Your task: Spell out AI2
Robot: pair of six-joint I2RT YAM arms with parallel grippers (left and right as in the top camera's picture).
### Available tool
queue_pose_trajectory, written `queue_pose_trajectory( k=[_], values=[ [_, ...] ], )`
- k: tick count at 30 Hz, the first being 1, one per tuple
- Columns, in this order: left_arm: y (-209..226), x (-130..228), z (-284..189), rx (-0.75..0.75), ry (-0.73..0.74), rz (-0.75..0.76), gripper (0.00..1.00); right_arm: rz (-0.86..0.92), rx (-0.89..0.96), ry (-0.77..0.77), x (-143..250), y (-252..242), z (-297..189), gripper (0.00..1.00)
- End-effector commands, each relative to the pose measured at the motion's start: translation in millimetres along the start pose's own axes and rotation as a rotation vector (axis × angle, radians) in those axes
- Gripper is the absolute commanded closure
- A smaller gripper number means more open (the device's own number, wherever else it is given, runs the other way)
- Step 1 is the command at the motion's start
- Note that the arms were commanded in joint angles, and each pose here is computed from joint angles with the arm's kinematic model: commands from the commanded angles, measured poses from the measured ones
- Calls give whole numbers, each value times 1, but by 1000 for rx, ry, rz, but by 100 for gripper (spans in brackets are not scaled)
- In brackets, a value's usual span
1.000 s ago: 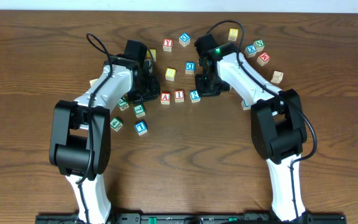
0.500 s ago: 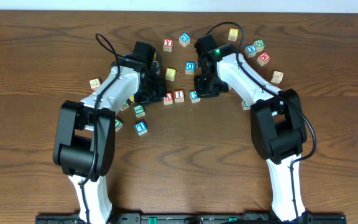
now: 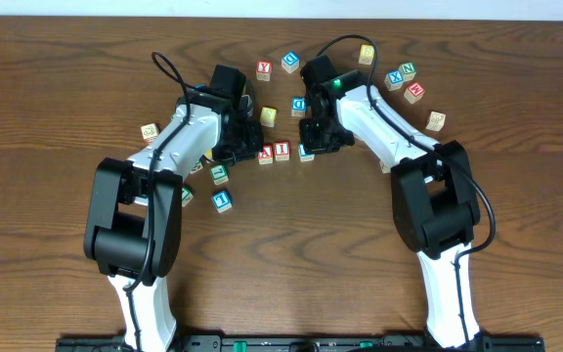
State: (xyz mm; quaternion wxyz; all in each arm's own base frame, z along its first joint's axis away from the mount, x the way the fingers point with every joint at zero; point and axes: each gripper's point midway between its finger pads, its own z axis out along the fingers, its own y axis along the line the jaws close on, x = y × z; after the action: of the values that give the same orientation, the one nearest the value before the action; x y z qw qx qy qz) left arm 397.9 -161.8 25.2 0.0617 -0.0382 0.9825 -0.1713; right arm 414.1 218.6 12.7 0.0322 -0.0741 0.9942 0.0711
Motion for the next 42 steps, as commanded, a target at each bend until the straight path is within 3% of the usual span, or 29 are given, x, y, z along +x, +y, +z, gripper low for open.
queue_pose_trajectory(
  k=[1, 13, 42],
  values=[
    [-5, 1, 4, 8, 2, 18, 93, -4, -6, 6, 2, 4, 3, 95],
    [-24, 10, 9, 16, 13, 66, 92, -5, -36, 1, 2, 14, 3, 94],
    [-20, -1, 9, -18, -35, 210, 92, -3, -25, 40, 14, 20, 4, 95]
  ],
)
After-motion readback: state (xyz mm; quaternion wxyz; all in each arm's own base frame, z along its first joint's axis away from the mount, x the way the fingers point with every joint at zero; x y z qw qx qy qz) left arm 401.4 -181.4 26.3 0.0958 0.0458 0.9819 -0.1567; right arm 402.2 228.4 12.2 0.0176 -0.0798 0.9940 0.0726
